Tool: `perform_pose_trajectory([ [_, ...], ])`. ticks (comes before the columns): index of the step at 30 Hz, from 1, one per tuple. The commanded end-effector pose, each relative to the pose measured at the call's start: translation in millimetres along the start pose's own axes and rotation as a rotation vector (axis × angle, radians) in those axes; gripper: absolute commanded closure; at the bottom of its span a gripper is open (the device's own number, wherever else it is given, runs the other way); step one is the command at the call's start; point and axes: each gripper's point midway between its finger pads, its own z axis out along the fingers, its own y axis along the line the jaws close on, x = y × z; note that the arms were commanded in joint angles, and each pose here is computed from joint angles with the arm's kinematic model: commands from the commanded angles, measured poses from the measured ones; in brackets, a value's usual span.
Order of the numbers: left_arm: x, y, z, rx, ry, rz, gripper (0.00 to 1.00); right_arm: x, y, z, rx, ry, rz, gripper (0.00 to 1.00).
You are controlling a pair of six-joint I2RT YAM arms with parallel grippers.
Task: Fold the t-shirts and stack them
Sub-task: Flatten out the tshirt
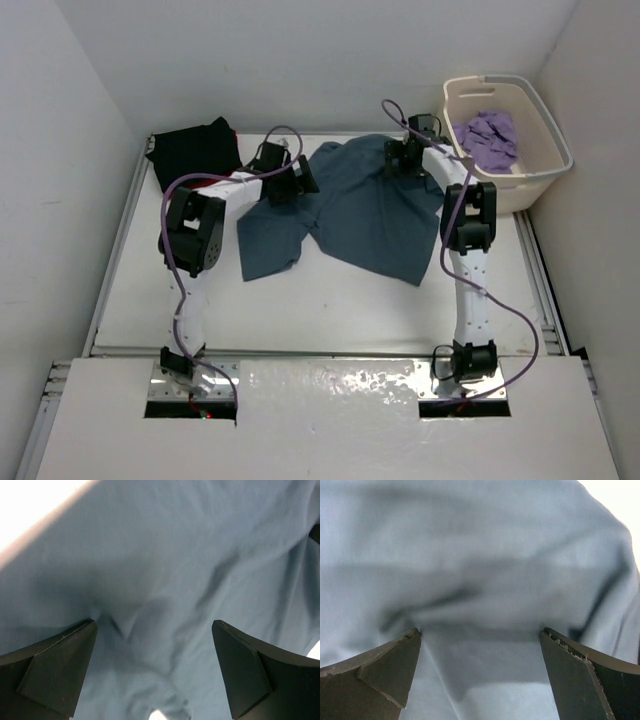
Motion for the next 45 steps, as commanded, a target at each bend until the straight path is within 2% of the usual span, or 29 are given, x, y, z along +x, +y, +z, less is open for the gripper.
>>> perform_pose_trajectory([
  [1, -22.7, -22.2, -29.1, 0.028, -0.046, 0.08, 0.0, -36.6, 27.9, -38.6, -0.144, -0.086, -0.106, 0.01],
  [3, -25.9, -22.5, -47.6, 0.009, -0.073, 0.087, 0.0, -43.2, 51.7, -67.2, -0.237, -0.137, -0.156, 0.01],
  [4, -37.0, -33.3, -74.7, 0.025, -0.125, 0.091, 0.0, -51.2, 58.7, -82.2, -0.257, -0.185, -0.176, 0.01],
  [6, -24.7, -14.3, -94.2, -0.043, -0.145, 0.071, 0.0, -49.4, 76.8, -124.8, -0.301, -0.229, -0.242, 0.01],
  [7, -29.4, -20.2, -121.9, -0.034, -0.192, 0.051, 0.0, -47.9, 82.9, -137.6, -0.317, -0.24, -0.256, 0.01],
  [10, 11.8, 31.9, -153.0, -0.206, -0.176, -0.034, 0.0, -33.2, 97.5, -178.3, -0.345, -0.263, -0.282, 0.01],
  [11, 22.0, 45.5, -160.4, -0.251, -0.168, -0.054, 0.0, -4.0, 96.0, -174.9, -0.342, -0.21, -0.262, 0.01],
  [12, 30.4, 59.8, -168.0, -0.301, -0.168, -0.078, 0.0, -5.4, 98.8, -202.6, -0.34, -0.259, -0.26, 0.01],
  [13, 53.8, 83.2, -178.7, -0.352, -0.133, -0.127, 0.0, 28.2, 94.6, -194.6, -0.322, -0.213, -0.238, 0.01],
  [15, 88.8, 115.6, -191.0, -0.408, -0.078, -0.205, 0.0, 72.3, 87.5, -207.8, -0.297, -0.197, -0.184, 0.01],
  [17, 111.3, 133.4, -196.0, -0.446, -0.044, -0.249, 0.0, 101.8, 79.3, -213.7, -0.269, -0.187, -0.137, 0.01],
  [18, 118.3, 139.2, -199.9, -0.458, -0.041, -0.262, 0.0, 106.1, 75.9, -228.0, -0.261, -0.223, -0.11, 0.01],
  [19, 134.8, 148.7, -199.6, -0.477, -0.013, -0.271, 0.0, 140.4, 70.2, -220.9, -0.248, -0.163, -0.091, 0.01],
  [22, 148.7, 155.7, -195.7, -0.476, 0.001, -0.29, 0.0, 179.3, 57.0, -226.4, -0.204, -0.109, -0.073, 0.01],
  [24, 144.0, 163.4, -191.5, -0.494, -0.041, -0.305, 0.0, 192.4, 53.2, -228.8, -0.193, -0.091, -0.073, 0.01],
  [28, 130.3, 152.6, -173.2, -0.412, -0.077, -0.31, 0.0, 222.3, 41.7, -227.9, -0.152, -0.03, -0.074, 0.01],
  [32, 145.9, 161.4, -157.3, -0.427, -0.003, -0.293, 0.03, 235.3, 38.9, -228.8, -0.144, 0.009, -0.079, 0.01],
  [33, 153.7, 166.1, -151.3, -0.438, 0.038, -0.273, 0.11, 237.7, 38.1, -228.4, -0.142, 0.012, -0.078, 0.01],
  [36, 169.7, 165.8, -141.6, -0.419, 0.126, -0.257, 0.23, 241.4, 32.6, -227.4, -0.11, 0.019, -0.069, 0.01],
  [38, 178.1, 163.7, -139.1, -0.388, 0.166, -0.231, 0.35, 244.2, 34.3, -224.1, -0.119, 0.022, -0.058, 0.01],
  [39, 184.2, 166.6, -139.6, -0.396, 0.189, -0.223, 0.49, 245.1, 35.3, -222.5, -0.12, 0.025, -0.043, 0.01],
  [41, 189.4, 163.5, -140.6, -0.378, 0.21, -0.209, 0.6, 248.3, 35.3, -218.5, -0.118, 0.031, -0.033, 0.01],
  [43, 193.3, 163.5, -145.1, -0.394, 0.218, -0.183, 0.81, 249.8, 35.8, -214.4, -0.113, 0.035, -0.017, 0.01],
  [44, 191.5, 168.1, -147.3, -0.425, 0.205, -0.171, 0.86, 250.2, 35.6, -212.9, -0.112, 0.038, -0.015, 0.01],
  [45, 189.6, 172.1, -151.8, -0.463, 0.195, -0.16, 1.0, 249.9, 35.2, -211.5, -0.107, 0.04, -0.009, 0.01],
])
